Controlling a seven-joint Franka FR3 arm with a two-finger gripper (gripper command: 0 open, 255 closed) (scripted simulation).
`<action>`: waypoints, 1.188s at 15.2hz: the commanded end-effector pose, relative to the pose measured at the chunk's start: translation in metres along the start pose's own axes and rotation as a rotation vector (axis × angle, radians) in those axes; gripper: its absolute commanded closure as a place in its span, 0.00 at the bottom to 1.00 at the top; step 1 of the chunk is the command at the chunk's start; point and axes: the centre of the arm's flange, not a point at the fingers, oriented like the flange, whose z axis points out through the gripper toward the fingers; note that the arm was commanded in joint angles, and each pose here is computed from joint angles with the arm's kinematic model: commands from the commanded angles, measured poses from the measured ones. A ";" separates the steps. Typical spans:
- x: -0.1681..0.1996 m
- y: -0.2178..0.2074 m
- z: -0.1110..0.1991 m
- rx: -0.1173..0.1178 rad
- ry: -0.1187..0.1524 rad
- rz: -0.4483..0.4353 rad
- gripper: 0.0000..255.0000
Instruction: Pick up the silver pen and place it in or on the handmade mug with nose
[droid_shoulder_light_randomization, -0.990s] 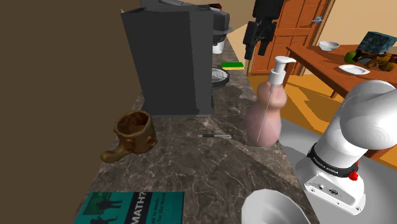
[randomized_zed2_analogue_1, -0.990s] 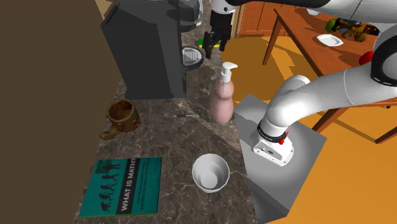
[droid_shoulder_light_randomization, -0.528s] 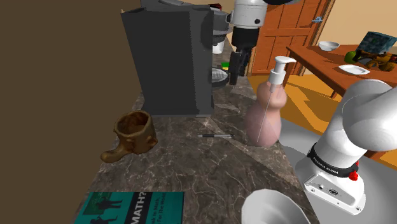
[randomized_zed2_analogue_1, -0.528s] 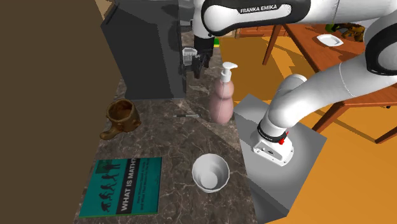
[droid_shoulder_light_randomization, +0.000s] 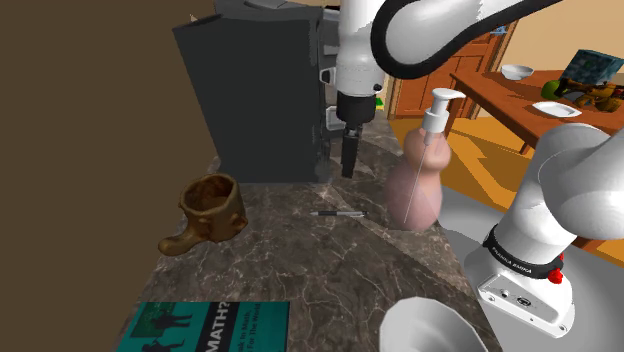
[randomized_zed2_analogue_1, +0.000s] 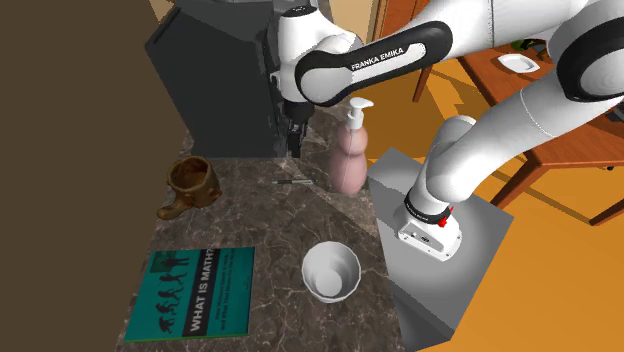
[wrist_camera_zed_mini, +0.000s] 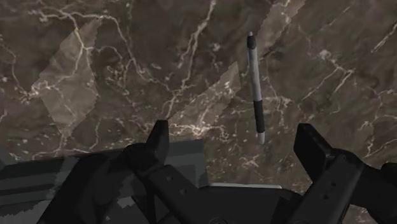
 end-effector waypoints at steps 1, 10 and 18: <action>0.005 -0.015 0.030 -0.003 -0.022 -0.086 0.00; 0.013 -0.042 0.092 -0.011 -0.035 -0.211 0.00; 0.013 -0.041 0.106 -0.011 -0.035 -0.211 0.00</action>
